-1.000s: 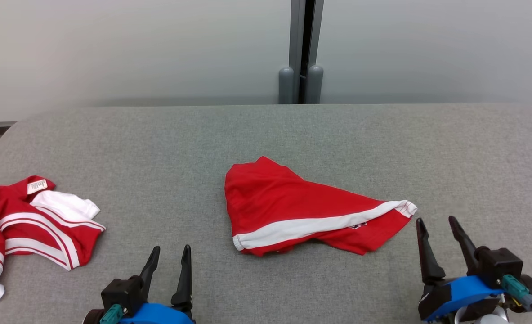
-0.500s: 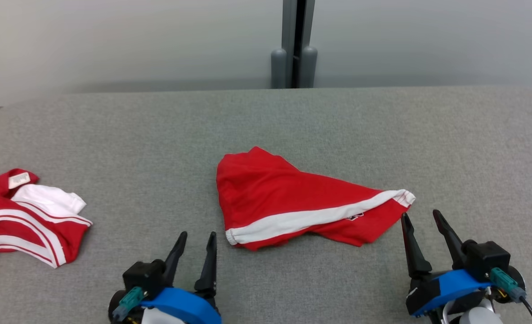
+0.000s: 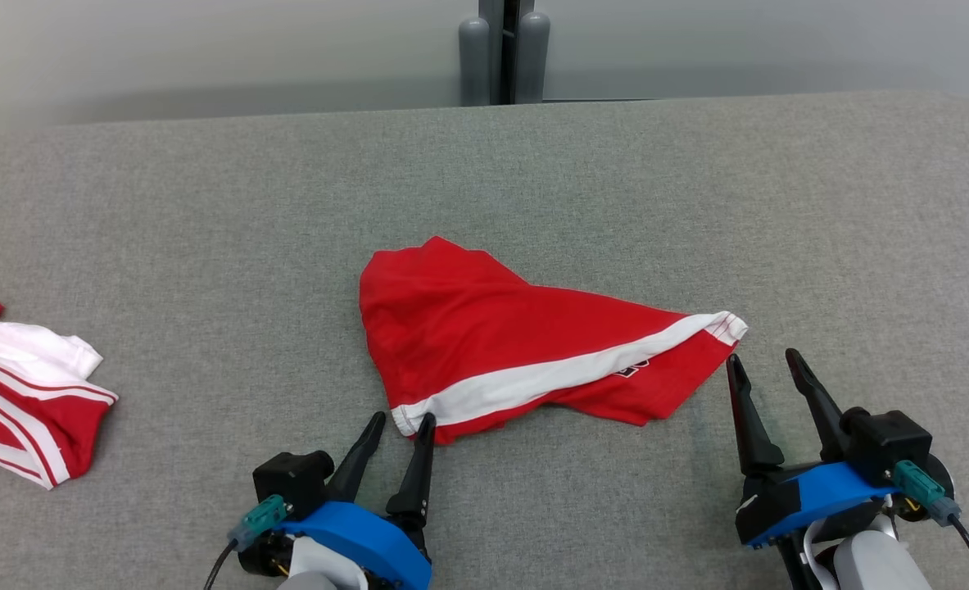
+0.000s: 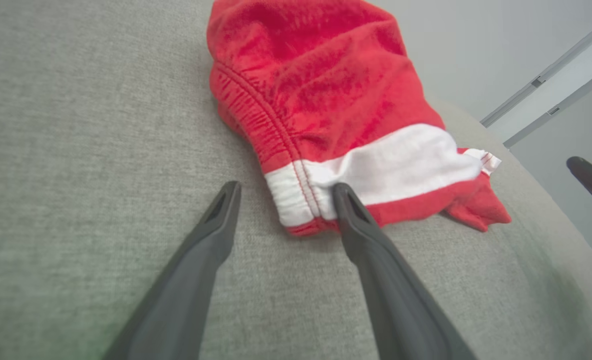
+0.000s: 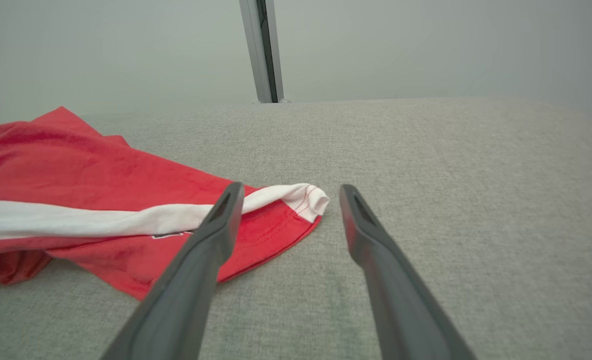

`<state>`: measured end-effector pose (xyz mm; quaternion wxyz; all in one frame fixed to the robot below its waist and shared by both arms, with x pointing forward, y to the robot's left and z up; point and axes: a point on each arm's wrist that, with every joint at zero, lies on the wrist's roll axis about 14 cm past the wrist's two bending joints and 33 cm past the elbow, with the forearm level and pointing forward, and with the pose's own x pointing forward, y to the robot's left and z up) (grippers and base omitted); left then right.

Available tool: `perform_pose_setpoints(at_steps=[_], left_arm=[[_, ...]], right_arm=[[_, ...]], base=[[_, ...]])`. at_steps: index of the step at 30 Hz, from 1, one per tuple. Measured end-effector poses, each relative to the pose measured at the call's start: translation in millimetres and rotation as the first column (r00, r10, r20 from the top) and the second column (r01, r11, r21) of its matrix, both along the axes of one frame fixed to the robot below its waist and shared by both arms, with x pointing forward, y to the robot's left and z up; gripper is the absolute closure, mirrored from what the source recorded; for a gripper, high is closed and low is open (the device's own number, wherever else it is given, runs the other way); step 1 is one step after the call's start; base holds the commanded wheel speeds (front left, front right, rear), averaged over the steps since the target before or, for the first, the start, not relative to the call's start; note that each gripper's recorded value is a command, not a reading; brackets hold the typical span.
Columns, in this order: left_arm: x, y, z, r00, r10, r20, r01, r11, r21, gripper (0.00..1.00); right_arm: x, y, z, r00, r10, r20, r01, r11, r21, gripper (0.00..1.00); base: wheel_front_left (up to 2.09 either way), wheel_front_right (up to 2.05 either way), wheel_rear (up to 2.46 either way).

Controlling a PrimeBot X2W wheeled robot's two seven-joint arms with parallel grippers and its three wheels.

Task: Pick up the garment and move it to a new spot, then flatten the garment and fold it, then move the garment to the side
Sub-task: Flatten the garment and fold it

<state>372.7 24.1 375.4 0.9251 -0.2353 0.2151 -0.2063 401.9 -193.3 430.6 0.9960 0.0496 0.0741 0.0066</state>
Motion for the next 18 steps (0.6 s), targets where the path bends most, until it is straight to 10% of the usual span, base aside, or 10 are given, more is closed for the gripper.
perform_pose_setpoints(at_steps=[18], left_arm=[[-9.0,-22.3,32.1,0.998,-0.063,-0.005,0.061,0.978,-0.199,0.01]], right_arm=[[9.5,14.4,2.3,0.999,0.037,0.012,-0.037,0.999,0.021,0.0]], base=[[0.0,0.0,0.0]])
